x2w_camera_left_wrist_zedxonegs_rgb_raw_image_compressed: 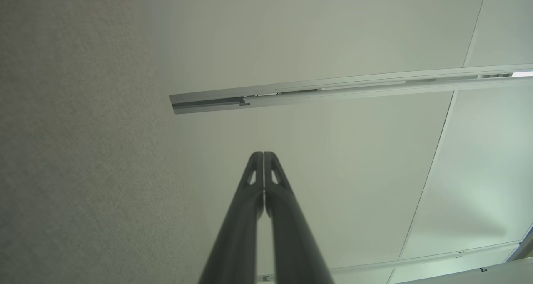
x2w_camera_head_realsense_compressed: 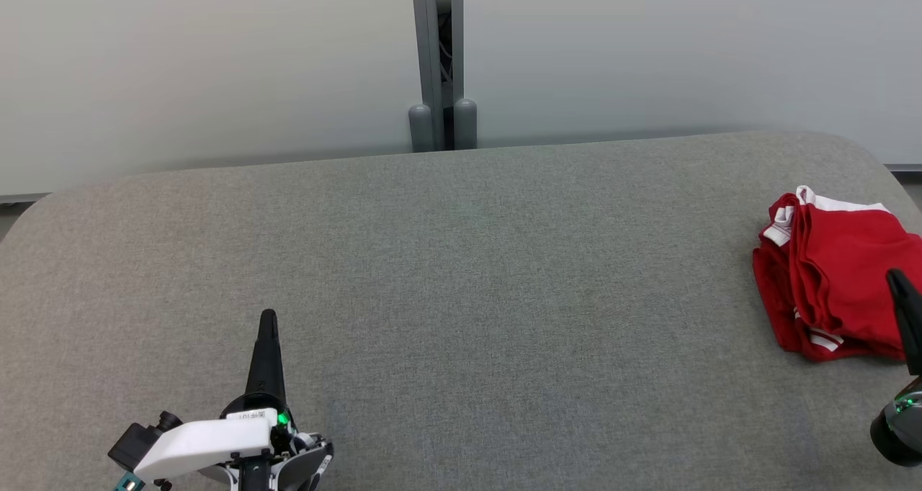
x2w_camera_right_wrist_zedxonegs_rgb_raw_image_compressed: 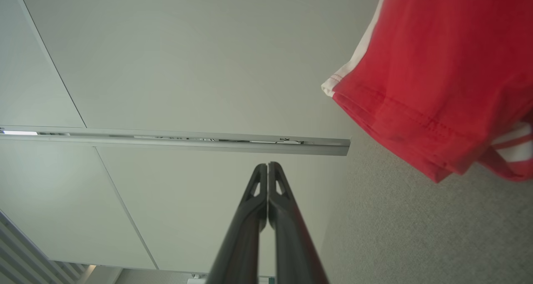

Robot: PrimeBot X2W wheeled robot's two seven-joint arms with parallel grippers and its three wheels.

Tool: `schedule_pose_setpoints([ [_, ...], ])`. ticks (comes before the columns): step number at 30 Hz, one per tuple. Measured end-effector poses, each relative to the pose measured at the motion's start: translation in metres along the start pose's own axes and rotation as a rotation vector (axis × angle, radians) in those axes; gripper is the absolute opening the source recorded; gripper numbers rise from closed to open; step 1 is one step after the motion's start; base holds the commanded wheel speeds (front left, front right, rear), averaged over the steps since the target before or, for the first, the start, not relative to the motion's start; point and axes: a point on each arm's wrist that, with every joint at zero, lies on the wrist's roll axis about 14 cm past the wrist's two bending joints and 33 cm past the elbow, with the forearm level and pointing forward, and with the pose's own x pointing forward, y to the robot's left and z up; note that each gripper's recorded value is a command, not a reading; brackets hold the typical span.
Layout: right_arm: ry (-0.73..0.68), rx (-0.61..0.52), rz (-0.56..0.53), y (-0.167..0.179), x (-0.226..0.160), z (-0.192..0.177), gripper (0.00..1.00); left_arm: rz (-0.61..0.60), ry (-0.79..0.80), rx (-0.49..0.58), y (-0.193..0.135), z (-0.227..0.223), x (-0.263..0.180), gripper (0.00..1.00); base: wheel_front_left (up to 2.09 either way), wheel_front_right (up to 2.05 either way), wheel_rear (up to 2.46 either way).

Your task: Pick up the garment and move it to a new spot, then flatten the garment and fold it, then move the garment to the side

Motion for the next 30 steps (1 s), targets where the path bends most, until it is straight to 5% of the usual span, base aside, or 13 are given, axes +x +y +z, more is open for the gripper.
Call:
schedule_pose_setpoints([
  [30, 0.000, 0.000, 0.000, 0.0000, 0.0000, 0.0001, 0.00, 0.000, 0.000, 0.000, 0.0000, 0.0000, 0.0000, 0.00, 0.00, 0.00, 0.00],
])
